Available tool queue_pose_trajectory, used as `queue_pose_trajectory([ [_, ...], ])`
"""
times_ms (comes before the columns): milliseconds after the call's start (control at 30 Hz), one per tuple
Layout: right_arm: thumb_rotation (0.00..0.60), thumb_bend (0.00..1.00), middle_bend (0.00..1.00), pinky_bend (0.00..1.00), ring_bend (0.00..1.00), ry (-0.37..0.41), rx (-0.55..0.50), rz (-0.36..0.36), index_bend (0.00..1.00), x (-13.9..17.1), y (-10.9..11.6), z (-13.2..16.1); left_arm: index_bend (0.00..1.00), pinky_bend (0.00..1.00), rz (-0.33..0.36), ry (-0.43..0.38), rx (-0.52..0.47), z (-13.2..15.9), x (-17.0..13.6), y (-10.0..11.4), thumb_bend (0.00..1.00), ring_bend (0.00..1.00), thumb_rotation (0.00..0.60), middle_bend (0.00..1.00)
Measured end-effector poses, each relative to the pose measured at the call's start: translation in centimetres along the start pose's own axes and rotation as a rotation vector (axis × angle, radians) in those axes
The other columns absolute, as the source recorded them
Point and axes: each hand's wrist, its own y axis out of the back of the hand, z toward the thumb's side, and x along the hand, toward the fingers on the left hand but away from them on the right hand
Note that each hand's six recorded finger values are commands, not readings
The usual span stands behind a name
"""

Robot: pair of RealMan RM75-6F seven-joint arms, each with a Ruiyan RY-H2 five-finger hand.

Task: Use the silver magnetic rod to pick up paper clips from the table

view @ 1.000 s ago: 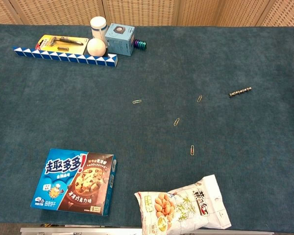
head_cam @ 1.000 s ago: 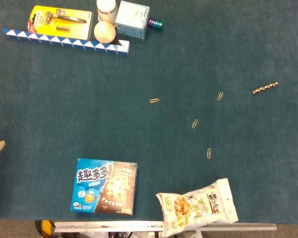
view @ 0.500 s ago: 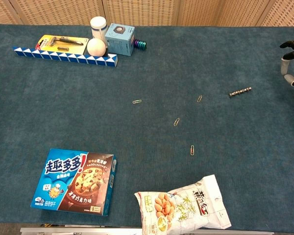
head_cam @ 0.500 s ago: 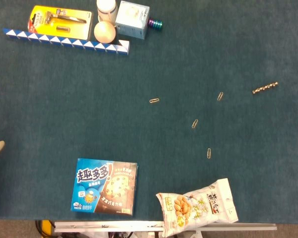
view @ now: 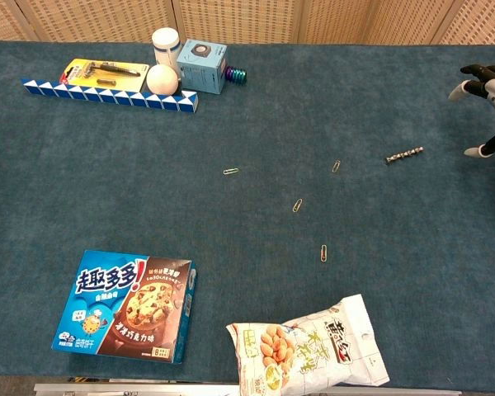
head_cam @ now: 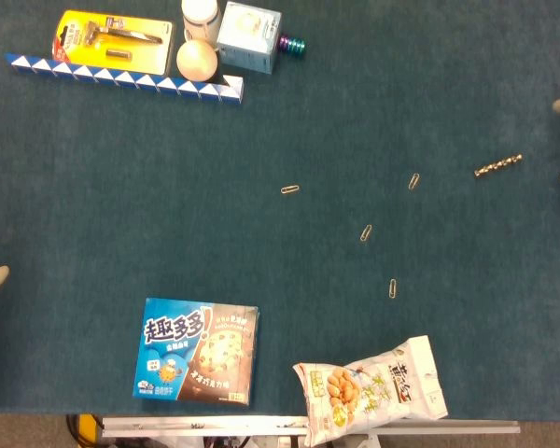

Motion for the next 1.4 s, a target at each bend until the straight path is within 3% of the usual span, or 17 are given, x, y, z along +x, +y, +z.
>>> queue_pose_trajectory([
  [100,0.6,0.0,0.04,0.53,0.02,0.003,-0.016,-0.017,0.16,-0.1,0.0,0.2,0.52,0.46,0.0,0.001,0.001,0.0,0.0,0.0,0.03,0.31,0.6,0.42],
  [233,0.6,0.02,0.09,0.31,0.02,0.011,-0.023,-0.033,0.37,-0.3,-0.2,0.5,0.52,0.46,-0.001,0.001,0.001,0.0,0.0,0.0,0.03,0.31,0.6,0.42],
  [433,0.6,0.11,0.08,0.21,0.01,0.022,-0.006,0.006,0.43,-0.8,-0.9,0.9,0.52,0.46,-0.001,0.002,-0.002,-0.1,0.0,0.0,0.03,0.31,0.6,0.42],
  [1400,0.6,0.22,0.06,0.16,0.0,0.043,0.088,0.101,0.46,-2.6,-3.1,4.2,0.52,0.46,0.009,-0.003,-0.027,-0.3,-0.3,0.5,0.03,0.31,0.6,0.42],
])
